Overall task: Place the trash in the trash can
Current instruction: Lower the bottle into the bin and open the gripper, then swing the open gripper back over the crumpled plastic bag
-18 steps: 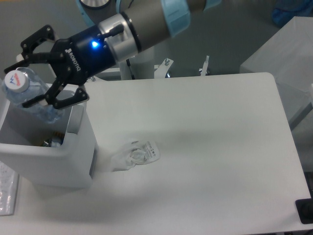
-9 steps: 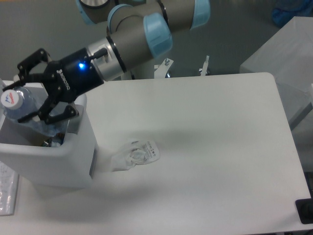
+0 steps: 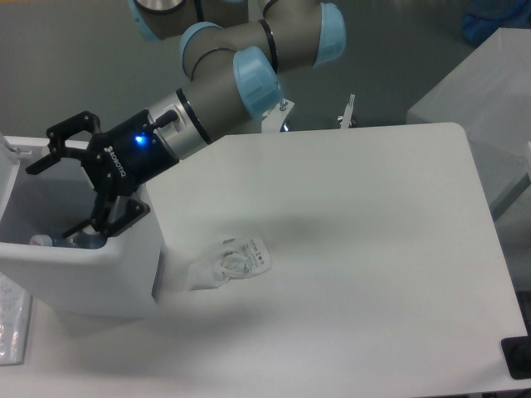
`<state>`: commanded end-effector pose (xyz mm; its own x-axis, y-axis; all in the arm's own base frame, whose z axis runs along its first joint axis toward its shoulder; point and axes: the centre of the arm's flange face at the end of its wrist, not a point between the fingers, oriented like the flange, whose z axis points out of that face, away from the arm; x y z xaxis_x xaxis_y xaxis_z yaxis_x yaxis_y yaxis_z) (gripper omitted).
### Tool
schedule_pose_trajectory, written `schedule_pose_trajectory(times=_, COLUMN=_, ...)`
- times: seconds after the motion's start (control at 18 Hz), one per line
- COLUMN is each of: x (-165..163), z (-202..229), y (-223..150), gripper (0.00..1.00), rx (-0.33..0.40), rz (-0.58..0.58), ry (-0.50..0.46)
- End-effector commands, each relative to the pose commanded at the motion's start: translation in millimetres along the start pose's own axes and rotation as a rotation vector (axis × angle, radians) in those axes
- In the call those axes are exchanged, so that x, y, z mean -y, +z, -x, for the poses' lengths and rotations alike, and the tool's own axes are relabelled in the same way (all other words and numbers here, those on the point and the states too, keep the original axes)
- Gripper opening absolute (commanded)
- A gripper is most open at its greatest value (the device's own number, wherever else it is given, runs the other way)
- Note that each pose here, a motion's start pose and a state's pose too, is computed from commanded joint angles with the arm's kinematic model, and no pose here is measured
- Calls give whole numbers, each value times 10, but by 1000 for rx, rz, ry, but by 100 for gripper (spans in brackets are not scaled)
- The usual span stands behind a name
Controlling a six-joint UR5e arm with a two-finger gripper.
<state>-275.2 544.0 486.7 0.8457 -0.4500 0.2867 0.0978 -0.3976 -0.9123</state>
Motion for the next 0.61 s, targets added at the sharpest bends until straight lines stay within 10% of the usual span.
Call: schedule_pose_trajectory(times=0.61, x=218, z=1211, y=-1191, gripper=100, rx=268, rz=-4, ry=21)
